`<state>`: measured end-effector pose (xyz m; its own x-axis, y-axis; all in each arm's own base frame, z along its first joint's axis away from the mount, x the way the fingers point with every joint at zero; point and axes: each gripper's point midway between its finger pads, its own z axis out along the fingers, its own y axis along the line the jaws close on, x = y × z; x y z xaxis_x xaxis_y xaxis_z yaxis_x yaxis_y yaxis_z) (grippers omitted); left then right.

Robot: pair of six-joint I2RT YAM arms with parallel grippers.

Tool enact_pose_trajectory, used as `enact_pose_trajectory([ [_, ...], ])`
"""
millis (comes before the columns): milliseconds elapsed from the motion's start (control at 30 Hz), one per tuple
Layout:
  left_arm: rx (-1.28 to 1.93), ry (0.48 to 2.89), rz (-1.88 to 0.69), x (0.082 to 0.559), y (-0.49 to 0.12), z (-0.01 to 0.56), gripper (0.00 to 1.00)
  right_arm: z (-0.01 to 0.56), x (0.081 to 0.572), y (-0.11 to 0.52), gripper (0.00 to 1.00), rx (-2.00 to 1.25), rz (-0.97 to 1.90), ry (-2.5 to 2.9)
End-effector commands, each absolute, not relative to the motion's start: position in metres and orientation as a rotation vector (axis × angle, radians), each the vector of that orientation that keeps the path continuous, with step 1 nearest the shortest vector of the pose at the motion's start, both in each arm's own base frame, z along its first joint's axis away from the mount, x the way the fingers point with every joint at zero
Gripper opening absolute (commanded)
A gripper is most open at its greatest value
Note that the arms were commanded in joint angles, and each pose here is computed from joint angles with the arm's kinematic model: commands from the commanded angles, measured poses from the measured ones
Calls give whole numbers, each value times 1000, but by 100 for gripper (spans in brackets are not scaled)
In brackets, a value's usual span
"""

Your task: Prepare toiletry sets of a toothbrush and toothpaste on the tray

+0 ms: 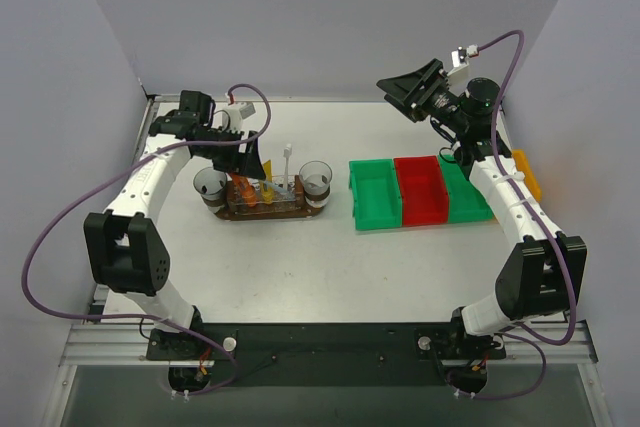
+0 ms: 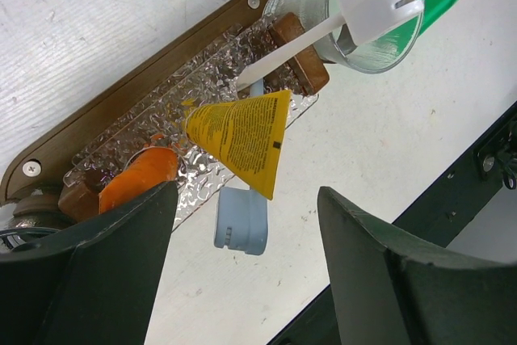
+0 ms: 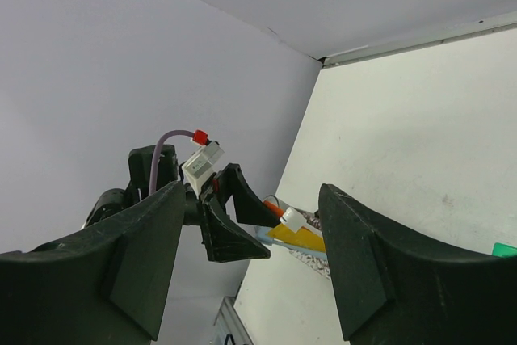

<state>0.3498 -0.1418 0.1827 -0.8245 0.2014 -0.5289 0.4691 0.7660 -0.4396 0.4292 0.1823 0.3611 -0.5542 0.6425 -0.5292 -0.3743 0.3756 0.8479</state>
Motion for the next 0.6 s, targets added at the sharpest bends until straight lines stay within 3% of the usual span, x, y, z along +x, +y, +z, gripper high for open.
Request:
enact_pose_trajectory([
  [0, 533, 2337, -781, 362, -146, 225, 80, 382, 424, 186, 62, 141, 1353, 1629],
  [567, 386, 2116, -782, 378, -124, 291, 80, 385, 417, 181, 62, 132, 1323, 1624],
])
